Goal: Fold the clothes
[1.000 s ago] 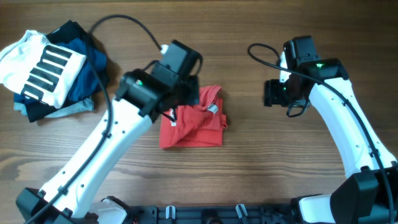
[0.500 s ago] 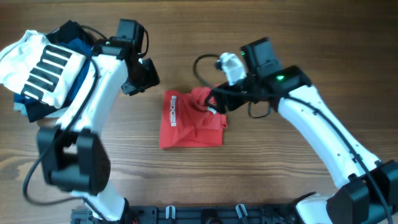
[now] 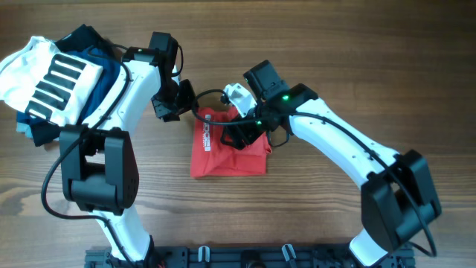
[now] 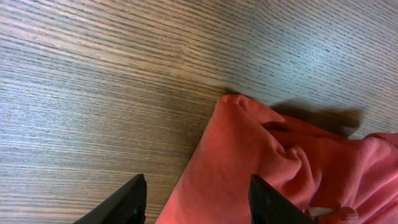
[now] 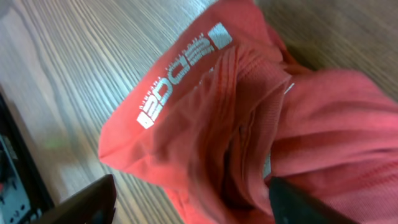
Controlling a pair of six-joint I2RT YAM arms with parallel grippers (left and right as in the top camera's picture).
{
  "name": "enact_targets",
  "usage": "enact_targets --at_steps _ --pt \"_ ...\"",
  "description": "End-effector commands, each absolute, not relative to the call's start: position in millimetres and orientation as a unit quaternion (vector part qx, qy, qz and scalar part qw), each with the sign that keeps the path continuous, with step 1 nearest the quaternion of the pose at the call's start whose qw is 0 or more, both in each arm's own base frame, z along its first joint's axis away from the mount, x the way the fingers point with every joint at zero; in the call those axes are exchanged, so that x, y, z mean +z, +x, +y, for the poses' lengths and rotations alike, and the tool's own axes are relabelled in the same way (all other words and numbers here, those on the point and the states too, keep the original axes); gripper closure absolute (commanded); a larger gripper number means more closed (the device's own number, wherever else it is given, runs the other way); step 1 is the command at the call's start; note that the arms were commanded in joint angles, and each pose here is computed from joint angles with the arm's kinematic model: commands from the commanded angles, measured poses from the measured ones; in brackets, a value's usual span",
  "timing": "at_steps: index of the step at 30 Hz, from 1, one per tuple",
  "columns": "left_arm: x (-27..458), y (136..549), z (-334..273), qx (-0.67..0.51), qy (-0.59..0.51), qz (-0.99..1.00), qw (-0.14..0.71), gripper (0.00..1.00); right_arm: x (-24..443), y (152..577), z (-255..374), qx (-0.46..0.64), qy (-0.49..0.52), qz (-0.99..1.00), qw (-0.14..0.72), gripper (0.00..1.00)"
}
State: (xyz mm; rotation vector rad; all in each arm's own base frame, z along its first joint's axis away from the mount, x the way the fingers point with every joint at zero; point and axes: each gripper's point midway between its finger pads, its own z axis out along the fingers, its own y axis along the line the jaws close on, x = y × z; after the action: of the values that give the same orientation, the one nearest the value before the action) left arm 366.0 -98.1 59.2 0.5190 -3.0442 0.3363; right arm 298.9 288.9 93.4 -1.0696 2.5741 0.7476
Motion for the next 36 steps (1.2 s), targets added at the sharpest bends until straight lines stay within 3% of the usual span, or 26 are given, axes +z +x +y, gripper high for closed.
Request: enact_targets --at_steps 1,2,3,7,11,13,16,17,24,32,36 --pt "60 366 -100 0.119 0.159 -0.98 0.021 0.46 72 301 291 0.248 -0.374 0.887 0.109 0.45" --pt "60 366 -100 0.119 0.159 -0.98 0.021 0.46 70 301 291 0.247 -0.373 0.888 0.105 0.66" --pt "60 366 -100 0.119 0.159 -0.98 0.021 0.46 69 299 289 0.246 -0.369 0.891 0.098 0.96" --pt "60 366 -100 0.118 0.157 -0.98 0.021 0.46 64 290 268 0.205 -0.347 0.913 0.067 0.96" --pt "60 366 -100 0.119 0.157 -0.98 0.021 0.46 49 284 212 0.063 -0.3 0.952 0.022 0.96" --pt "60 366 -100 0.119 0.157 -0.98 0.021 0.46 48 283 196 0.021 -0.298 0.954 0.013 0.87" --pt "60 366 -100 0.119 0.157 -0.98 0.021 0.46 48 284 188 0.001 -0.298 0.955 0.012 0.53" --pt "60 366 -100 0.119 0.157 -0.98 0.021 0.46 48 284 189 0.001 -0.299 0.954 0.012 0.5" --pt "60 363 -100 0.117 0.149 -0.982 0.026 0.45 65 291 194 0.017 -0.259 0.964 0.048 0.55" --pt "60 363 -100 0.117 0.149 -0.982 0.025 0.45 172 319 224 0.112 -0.251 0.93 0.244 0.53" --pt "60 363 -100 0.117 0.149 -0.982 0.025 0.45 187 322 248 0.171 -0.274 0.907 0.27 0.6"
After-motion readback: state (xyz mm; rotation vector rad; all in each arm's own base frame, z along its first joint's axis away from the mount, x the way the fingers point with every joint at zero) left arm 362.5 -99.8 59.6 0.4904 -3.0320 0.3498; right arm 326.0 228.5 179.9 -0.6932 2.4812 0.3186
